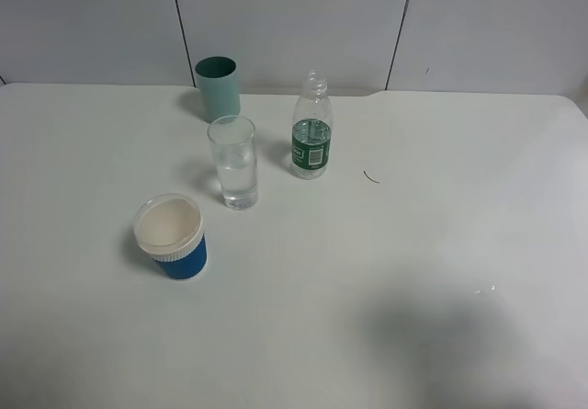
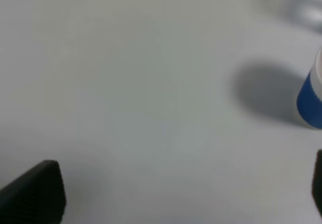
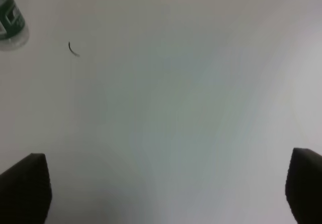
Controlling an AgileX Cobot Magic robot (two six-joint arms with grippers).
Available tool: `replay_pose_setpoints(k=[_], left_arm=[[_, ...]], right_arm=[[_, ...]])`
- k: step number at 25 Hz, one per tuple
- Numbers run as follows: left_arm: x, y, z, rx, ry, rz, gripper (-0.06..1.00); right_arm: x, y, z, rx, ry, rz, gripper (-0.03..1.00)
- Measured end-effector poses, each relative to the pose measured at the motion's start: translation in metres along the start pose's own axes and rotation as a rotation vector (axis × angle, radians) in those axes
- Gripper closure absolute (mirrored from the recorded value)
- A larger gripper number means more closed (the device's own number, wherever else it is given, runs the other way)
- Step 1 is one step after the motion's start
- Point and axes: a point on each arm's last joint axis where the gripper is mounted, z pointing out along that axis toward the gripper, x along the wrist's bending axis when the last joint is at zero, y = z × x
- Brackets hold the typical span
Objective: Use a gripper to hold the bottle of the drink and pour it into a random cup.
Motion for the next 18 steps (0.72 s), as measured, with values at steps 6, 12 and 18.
replay_pose_setpoints(k=[6,12,18], left_arm=[[0.0,0.0,0.0,0.0,0.0,0.0,-0.05],[0.0,0.0,0.0,0.0,0.0,0.0,-0.05],[0.0,0.0,0.0,0.0,0.0,0.0,-0.05]], right_arm=[[-0.0002,-0.0019,-0.0028,-0.017,-0.001,0.001,0.05],[0.0003,-0.0024,-0.0025,-0.012,0.004,0.003,0.05],[0.0004,-0.0045,0.0,-0.002,0.004,0.004,0.05]])
